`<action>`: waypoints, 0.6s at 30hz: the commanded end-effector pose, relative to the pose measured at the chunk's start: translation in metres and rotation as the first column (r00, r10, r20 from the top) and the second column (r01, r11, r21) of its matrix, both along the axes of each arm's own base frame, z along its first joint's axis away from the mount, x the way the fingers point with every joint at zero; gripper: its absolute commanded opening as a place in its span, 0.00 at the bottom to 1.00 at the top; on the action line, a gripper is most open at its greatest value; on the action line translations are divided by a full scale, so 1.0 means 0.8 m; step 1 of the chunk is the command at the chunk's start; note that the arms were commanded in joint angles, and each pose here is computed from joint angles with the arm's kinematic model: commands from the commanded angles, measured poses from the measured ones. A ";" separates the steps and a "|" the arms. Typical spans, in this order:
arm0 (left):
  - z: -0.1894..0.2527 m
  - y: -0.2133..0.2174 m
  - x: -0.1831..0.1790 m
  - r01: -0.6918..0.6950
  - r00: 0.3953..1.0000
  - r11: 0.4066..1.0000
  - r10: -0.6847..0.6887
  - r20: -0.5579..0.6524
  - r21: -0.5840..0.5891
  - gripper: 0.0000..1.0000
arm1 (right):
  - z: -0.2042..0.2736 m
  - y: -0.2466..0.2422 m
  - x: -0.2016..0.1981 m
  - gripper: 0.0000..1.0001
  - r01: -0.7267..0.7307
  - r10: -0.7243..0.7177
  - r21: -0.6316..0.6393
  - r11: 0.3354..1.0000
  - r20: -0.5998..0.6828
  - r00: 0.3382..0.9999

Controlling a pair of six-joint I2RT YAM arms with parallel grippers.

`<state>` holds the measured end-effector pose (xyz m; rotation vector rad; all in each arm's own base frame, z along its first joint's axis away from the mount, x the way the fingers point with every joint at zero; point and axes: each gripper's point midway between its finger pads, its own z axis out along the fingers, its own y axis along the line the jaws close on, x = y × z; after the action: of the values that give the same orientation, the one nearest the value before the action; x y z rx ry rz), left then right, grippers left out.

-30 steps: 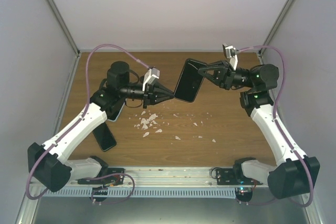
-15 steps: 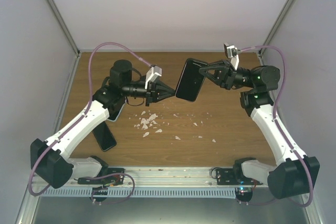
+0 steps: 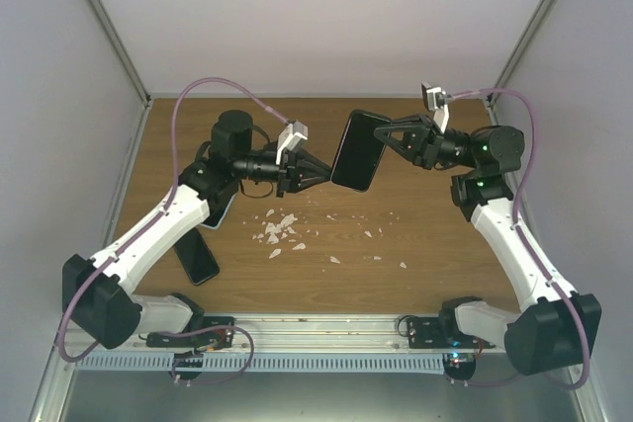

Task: Take the phone out of the phone case
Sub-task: Remove the phone case from the phone.

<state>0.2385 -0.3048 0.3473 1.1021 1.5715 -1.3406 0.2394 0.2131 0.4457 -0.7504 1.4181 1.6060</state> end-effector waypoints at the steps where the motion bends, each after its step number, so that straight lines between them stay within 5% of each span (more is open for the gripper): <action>1: 0.017 -0.008 0.047 -0.124 0.992 0.992 0.125 0.031 -0.037 0.20 | 0.001 0.020 -0.062 0.01 -0.178 0.177 -0.031 0.984 -0.017 0.984; 18: 0.074 -0.024 0.037 0.001 0.999 0.987 0.005 0.035 -0.158 0.36 | -0.034 0.031 -0.063 0.01 -0.204 0.200 -0.036 0.978 -0.095 0.975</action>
<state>0.2442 -0.3188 0.3585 1.0803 1.5872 -1.5033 0.2392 0.2197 0.4323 -0.6730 1.4351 1.6434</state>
